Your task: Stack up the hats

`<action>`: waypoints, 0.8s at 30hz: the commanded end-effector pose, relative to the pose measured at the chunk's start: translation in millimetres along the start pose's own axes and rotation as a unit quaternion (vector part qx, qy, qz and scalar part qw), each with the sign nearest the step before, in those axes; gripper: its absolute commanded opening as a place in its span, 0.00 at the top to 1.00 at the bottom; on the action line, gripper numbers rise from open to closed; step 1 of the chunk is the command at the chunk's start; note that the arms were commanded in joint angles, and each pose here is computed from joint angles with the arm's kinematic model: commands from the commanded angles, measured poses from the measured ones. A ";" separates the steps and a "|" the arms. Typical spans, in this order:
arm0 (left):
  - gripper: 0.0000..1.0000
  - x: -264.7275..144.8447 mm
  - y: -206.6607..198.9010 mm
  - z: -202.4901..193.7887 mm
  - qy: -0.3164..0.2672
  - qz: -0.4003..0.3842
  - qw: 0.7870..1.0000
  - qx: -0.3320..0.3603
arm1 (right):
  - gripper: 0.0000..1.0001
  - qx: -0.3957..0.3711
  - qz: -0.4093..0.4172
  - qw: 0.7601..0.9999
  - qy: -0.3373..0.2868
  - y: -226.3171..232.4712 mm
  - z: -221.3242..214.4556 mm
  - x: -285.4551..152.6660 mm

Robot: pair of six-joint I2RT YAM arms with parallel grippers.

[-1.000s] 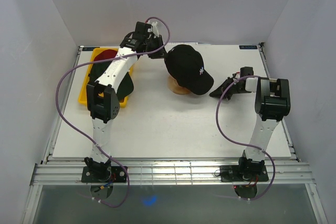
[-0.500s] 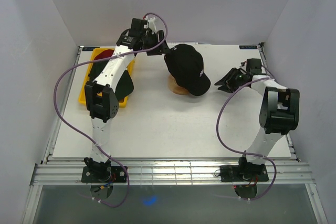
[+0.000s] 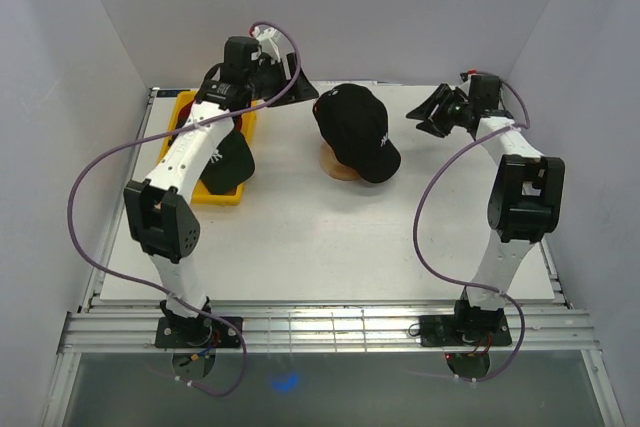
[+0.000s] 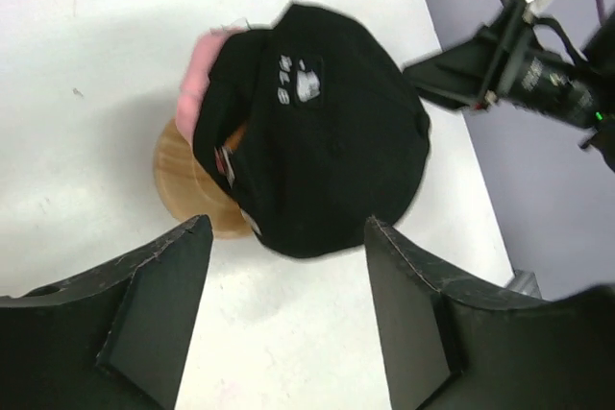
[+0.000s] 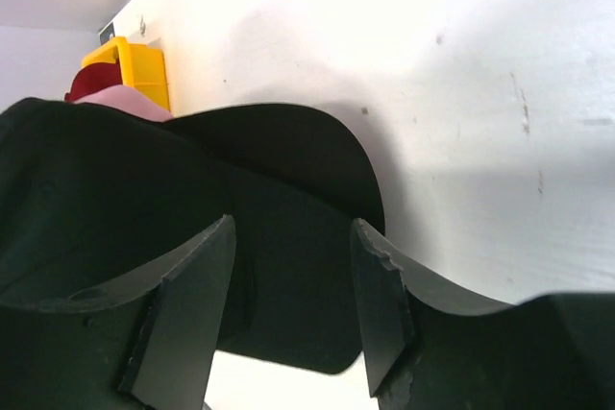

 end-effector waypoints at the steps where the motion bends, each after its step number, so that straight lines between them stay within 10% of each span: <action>1: 0.26 -37.0 -32.5 -7.5 -0.022 -0.045 0.999 0.004 | 0.42 -0.052 0.037 0.998 -0.019 21.9 18.5 13.3; 9: 0.40 -14.6 -53.7 -93.1 0.062 -0.072 0.995 -0.001 | 0.39 -0.152 0.040 0.987 0.016 59.8 3.5 75.7; 24: 0.39 42.9 -21.7 -82.2 0.071 0.026 0.997 -0.014 | 0.40 -0.174 0.045 0.984 0.014 54.4 -60.7 22.9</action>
Point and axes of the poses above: each gripper's point midway between its finger pads, its own x axis out along the fingers, its own y axis along the line the jaws close on, z = x × y, the point moved 5 cm from there along -x, back along the fingers, and after that the axes turned 5 degrees about -x, right-handed, at the moved point
